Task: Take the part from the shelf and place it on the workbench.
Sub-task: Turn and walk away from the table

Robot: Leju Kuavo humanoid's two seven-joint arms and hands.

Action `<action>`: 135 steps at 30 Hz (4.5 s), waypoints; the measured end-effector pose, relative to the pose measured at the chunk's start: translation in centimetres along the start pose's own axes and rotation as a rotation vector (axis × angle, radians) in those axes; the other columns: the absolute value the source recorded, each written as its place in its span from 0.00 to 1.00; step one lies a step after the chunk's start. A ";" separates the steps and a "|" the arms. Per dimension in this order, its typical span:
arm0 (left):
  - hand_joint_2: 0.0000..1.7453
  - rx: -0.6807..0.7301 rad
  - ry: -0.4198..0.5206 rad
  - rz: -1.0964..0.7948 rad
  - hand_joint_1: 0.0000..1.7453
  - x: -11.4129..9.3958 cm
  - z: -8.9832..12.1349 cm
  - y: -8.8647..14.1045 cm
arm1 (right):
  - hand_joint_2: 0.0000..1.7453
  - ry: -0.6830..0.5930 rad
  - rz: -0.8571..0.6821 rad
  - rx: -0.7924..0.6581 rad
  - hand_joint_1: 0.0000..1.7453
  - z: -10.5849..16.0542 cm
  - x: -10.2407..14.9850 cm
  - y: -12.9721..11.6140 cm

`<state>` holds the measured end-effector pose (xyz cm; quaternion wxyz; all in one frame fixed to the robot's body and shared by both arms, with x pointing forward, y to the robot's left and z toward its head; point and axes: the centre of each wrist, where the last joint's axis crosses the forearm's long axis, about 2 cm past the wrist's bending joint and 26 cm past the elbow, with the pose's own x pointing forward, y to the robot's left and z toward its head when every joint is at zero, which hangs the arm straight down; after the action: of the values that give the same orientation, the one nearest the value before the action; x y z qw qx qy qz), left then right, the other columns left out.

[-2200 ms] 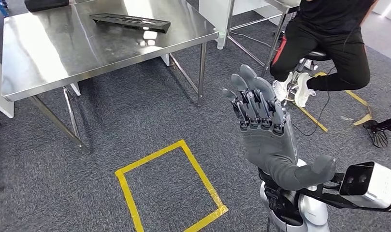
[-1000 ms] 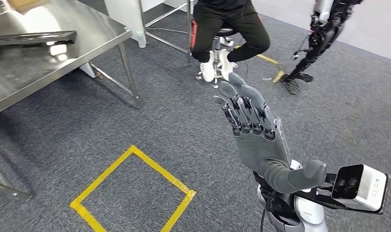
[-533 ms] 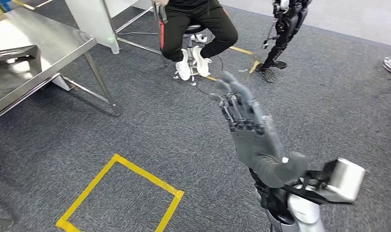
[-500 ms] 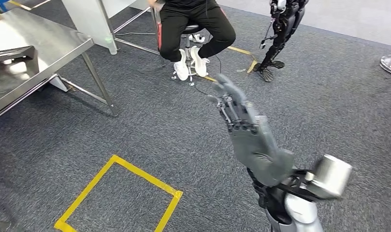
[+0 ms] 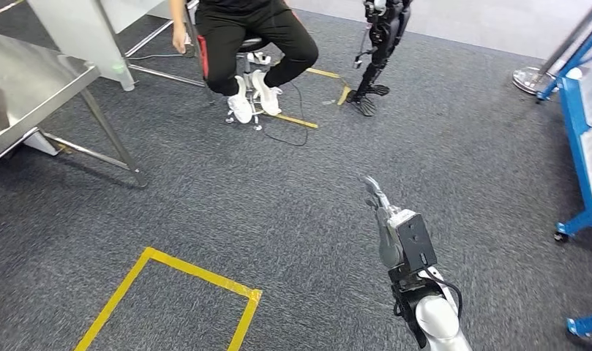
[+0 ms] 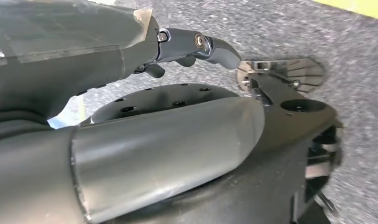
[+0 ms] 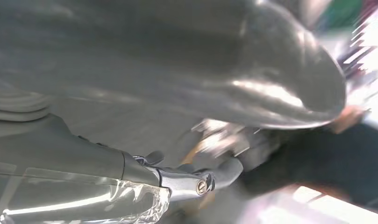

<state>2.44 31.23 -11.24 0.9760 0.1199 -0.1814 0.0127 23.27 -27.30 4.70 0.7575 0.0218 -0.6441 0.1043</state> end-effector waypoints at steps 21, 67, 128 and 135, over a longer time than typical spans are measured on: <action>0.00 -0.044 -0.019 -0.064 0.00 -0.3 0.1 -0.1 | 0.00 1.266 -0.104 -0.075 0.00 17.4 -19.1 -0.3; 0.00 -0.052 -0.059 -0.020 0.00 -0.7 -0.8 6.1 | 0.00 1.328 -0.073 -0.050 0.00 18.7 -19.5 0.3; 0.00 -0.099 -0.036 -0.032 0.00 -1.1 -0.3 3.2 | 0.00 1.346 -0.073 -0.053 0.00 19.1 -19.6 0.7; 0.00 -0.097 -0.043 -0.032 0.00 -0.8 -0.4 3.3 | 0.00 1.347 -0.072 -0.052 0.00 19.1 -19.6 0.8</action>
<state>1.58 34.49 -11.15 0.9766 0.0757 -0.2006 -0.0141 1.65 -32.31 -11.32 0.9970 -0.0446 -0.0325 0.0543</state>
